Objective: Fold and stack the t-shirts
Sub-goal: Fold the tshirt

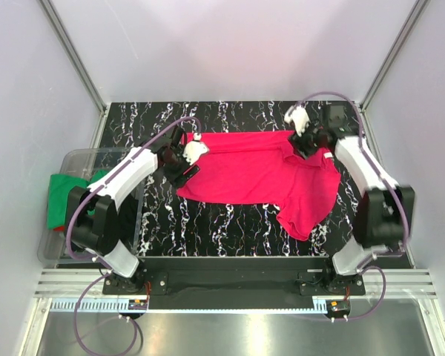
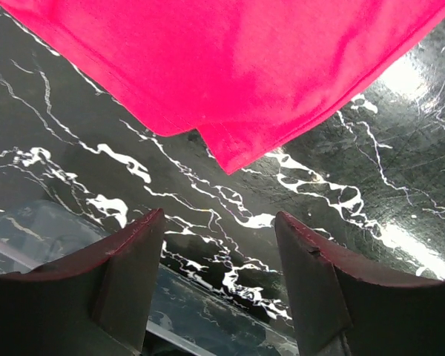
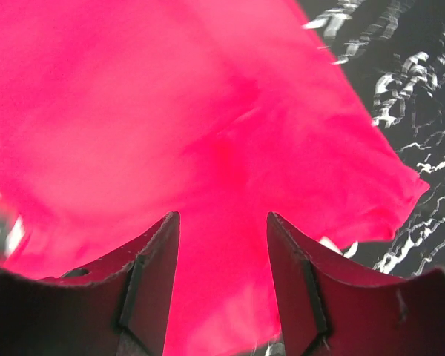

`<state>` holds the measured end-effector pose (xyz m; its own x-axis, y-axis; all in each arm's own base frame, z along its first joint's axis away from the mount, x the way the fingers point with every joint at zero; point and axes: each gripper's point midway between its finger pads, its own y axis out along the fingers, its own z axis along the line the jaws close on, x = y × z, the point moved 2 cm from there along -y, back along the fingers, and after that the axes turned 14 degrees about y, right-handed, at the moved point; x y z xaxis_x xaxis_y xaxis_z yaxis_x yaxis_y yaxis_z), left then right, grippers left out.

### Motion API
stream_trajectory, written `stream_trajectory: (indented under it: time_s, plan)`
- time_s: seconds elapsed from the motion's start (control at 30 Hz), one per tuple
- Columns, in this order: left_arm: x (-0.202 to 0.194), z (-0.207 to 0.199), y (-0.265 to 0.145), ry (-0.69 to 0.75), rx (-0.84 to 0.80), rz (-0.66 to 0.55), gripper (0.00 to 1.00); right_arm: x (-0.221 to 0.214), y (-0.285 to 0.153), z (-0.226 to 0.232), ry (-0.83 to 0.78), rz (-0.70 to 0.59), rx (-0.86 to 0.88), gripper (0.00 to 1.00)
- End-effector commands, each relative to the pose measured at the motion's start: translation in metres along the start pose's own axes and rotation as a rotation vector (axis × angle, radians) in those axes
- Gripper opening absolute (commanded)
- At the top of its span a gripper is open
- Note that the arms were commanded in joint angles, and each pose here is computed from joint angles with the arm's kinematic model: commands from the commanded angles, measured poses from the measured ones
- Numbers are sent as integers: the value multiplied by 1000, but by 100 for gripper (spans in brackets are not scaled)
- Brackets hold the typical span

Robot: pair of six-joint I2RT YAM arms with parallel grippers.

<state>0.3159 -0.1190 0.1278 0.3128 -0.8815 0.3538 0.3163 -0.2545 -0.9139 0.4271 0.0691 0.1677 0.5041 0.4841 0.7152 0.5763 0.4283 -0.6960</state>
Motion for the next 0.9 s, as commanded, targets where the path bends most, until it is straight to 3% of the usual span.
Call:
stream_trajectory:
  time_s: [0.0,0.17,0.43,0.87]
  plan:
    - [-4,-1,-2,5,10,0,66,-37,-30,48,-228,27,128,57]
    - [-13,-2,4,1,19,28,63,-126,-56,87,-443,181,194,54]
    - [-20,3,7,4,36,62,63,-197,-84,140,-636,178,279,61]
    - [-26,4,10,-3,49,93,64,-212,-97,168,-656,178,428,64]
